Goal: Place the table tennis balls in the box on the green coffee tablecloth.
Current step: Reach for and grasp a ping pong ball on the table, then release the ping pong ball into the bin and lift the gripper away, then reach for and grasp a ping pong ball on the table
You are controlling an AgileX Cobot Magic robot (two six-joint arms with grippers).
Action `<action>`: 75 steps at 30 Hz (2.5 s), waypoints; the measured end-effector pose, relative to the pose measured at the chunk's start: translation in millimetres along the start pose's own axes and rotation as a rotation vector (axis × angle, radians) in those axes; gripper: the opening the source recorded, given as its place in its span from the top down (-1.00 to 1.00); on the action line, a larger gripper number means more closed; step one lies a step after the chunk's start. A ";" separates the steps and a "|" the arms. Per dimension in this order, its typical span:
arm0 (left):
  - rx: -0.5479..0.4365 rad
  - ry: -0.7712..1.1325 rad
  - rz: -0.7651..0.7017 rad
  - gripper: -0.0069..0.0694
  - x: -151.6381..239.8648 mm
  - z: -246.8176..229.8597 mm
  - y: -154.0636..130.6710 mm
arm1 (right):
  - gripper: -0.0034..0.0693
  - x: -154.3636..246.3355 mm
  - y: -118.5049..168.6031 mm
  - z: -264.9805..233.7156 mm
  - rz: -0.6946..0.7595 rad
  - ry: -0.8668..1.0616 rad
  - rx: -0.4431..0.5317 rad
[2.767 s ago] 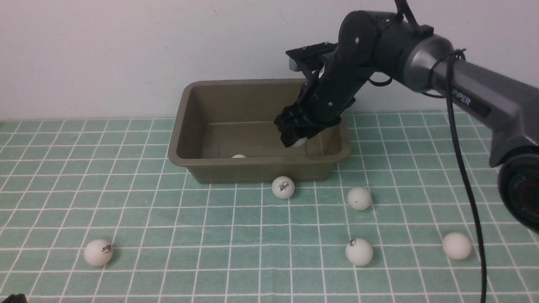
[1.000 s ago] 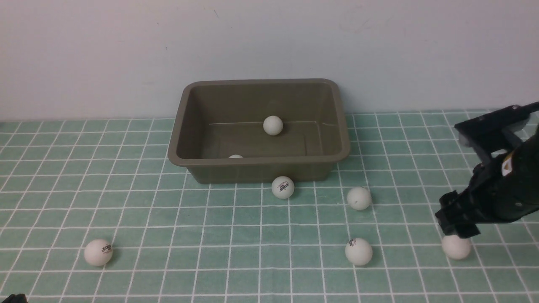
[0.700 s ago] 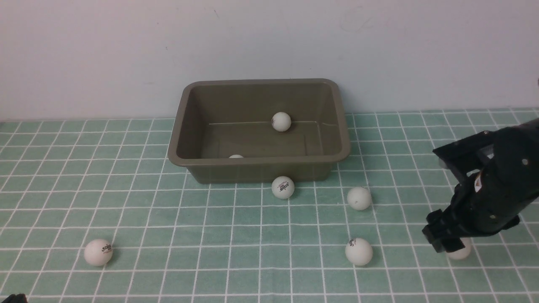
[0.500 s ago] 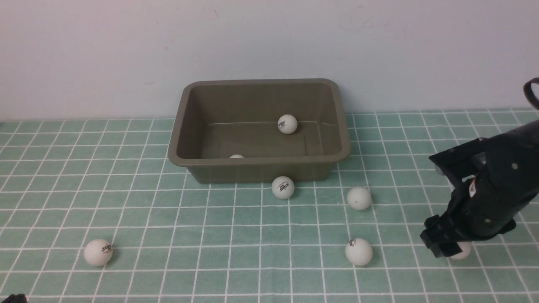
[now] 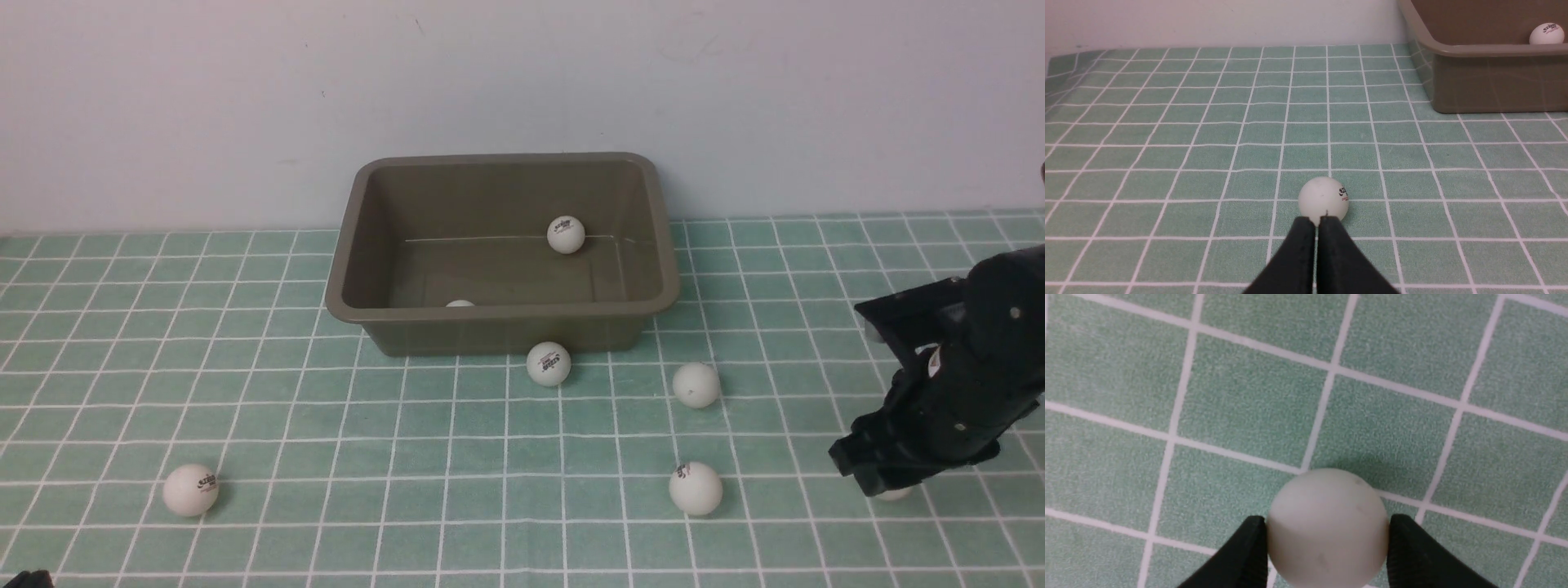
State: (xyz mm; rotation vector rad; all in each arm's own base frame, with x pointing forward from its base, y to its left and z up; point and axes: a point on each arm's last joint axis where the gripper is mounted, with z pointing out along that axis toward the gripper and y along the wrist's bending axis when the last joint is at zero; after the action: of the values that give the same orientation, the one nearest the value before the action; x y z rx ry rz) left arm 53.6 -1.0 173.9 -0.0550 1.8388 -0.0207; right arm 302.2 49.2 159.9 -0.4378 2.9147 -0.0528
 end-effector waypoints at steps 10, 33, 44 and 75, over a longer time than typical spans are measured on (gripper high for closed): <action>0.000 0.000 0.000 0.83 0.0 0.0 0.0 | -0.03 -34.3 -1.8 -41.2 0.033 -0.043 -0.042; 0.000 0.000 0.000 0.83 0.0 0.0 0.0 | -0.03 -197.7 91.1 -59.7 -0.179 -0.271 -0.217; 0.000 0.000 0.000 0.83 0.0 0.0 0.0 | -0.04 -218.4 104.1 -37.3 -0.191 -0.268 -0.314; 0.000 0.000 0.000 0.83 0.0 0.0 0.0 | -0.34 -107.0 39.9 -194.0 -0.089 -0.345 -0.146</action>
State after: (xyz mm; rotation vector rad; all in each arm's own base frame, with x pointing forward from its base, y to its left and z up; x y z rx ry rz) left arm 53.6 -1.0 173.9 -0.0550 1.8388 -0.0207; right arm 353.1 120.1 367.5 -0.5405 2.5673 0.2037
